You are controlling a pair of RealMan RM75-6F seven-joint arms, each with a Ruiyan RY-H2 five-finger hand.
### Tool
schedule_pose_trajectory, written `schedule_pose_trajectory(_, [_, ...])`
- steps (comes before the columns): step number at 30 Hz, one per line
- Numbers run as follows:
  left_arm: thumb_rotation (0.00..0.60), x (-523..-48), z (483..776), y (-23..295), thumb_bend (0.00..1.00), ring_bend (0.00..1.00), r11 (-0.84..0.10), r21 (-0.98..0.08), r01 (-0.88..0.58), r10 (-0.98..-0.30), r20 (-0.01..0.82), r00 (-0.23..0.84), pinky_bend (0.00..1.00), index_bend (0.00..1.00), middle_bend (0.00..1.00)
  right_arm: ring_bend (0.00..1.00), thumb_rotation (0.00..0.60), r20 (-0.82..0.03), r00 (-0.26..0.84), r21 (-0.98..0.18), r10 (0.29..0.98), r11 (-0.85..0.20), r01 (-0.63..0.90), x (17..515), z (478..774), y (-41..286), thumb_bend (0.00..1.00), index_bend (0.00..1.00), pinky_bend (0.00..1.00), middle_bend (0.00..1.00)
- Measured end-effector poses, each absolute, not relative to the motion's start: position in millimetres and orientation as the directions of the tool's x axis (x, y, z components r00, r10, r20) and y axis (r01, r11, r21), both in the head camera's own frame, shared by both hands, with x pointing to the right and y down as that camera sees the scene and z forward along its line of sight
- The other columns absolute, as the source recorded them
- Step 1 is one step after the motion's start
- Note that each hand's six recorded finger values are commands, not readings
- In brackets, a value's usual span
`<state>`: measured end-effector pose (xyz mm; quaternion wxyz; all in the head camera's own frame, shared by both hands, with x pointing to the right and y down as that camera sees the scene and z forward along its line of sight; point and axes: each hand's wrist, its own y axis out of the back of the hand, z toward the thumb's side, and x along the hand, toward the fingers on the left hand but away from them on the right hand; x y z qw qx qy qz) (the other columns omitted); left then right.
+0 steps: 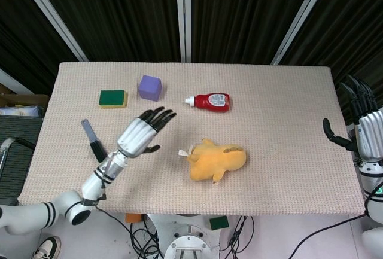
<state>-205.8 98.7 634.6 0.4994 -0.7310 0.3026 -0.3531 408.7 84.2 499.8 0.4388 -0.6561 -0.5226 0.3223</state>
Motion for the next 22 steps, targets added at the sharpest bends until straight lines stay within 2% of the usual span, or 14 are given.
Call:
schedule_pose_trajectory(2, [0.582, -241, 625, 98, 0.06, 0.05, -0.31, -0.949, -0.066, -0.834, 0.237, 0.498, 0.22, 0.07, 0.07, 0.0, 0.6, -0.009, 0.232, -0.944, 0.973, -0.085, 0.319, 416, 503, 97, 0.4, 0.0, 0.0, 0.0])
schedule_pose_trajectory(5, [0.464, -308, 604, 106, 0.06, 0.04, -0.308, -0.951, -0.017, -0.89, 0.281, 0.359, 0.21, 0.07, 0.07, 0.0, 0.6, -0.093, 0.191, -0.98, 0.977, -0.124, 0.157, 428, 511, 121, 0.37, 0.0, 0.0, 0.0])
schedule_pose_trajectory(7, [0.455, -355, 588, 121, 0.06, 0.04, -0.305, -0.952, 0.011, -0.921, 0.298, 0.251, 0.2, 0.07, 0.07, 0.0, 0.6, -0.164, 0.146, -0.984, 0.976, -0.172, 0.048, 439, 519, 144, 0.36, 0.0, 0.0, 0.0])
schedule_pose_trajectory(9, [0.455, -393, 575, 144, 0.06, 0.04, -0.305, -0.952, 0.014, -0.94, 0.304, 0.154, 0.2, 0.07, 0.07, 0.0, 0.6, -0.266, 0.077, -0.963, 0.961, -0.262, -0.061, 455, 533, 182, 0.36, 0.0, 0.0, 0.0])
schedule_pose_trajectory(12, [0.459, -430, 563, 182, 0.06, 0.04, -0.302, -0.953, 0.016, -0.952, 0.302, 0.053, 0.2, 0.07, 0.07, 0.0, 0.6, -0.374, -0.01, -0.919, 0.927, -0.372, -0.13, 472, 550, 230, 0.36, 0.0, 0.0, 0.0])
schedule_pose_trajectory(18, [0.458, -457, 571, 226, 0.05, 0.04, -0.354, -0.933, 0.066, -0.935, 0.355, 0.013, 0.2, 0.07, 0.07, 0.0, 0.6, -0.408, -0.042, -0.907, 0.912, -0.41, -0.092, 476, 570, 250, 0.36, 0.0, 0.0, 0.0])
schedule_pose_trajectory(22, [0.463, -453, 576, 232, 0.05, 0.04, -0.382, -0.922, 0.066, -0.922, 0.385, 0.042, 0.2, 0.07, 0.07, 0.0, 0.6, -0.4, -0.036, -0.912, 0.916, -0.402, -0.084, 473, 569, 247, 0.36, 0.0, 0.0, 0.0])
